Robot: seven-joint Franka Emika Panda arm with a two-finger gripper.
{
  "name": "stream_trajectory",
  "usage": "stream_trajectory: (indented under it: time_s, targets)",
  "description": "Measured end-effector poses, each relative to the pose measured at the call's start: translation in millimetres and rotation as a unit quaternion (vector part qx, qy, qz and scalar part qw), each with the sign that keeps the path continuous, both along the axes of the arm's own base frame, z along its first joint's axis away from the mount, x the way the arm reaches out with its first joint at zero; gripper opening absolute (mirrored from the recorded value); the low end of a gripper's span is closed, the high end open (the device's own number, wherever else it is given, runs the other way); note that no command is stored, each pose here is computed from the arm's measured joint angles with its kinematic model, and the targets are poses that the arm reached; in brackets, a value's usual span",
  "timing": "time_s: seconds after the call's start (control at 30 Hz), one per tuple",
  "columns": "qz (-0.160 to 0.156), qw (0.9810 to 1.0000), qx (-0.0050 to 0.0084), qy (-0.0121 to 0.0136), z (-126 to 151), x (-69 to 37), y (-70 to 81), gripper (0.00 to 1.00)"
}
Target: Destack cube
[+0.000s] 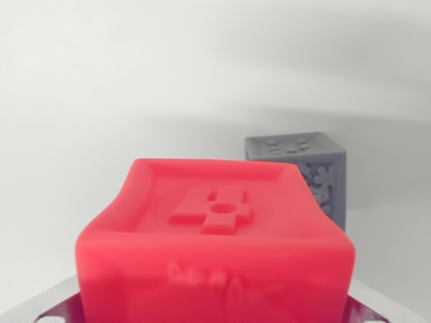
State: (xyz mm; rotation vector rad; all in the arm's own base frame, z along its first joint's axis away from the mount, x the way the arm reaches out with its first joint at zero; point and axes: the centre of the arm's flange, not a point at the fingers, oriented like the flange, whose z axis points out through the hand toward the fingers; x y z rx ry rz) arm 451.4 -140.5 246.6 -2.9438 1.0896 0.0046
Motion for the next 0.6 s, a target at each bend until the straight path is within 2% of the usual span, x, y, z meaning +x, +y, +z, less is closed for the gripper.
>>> stream_trajectory:
  time_s: [0.6]
  targets:
    - [-0.038,0.9993,-0.0003,0.0005,-4,9.4,34.2,0.00]
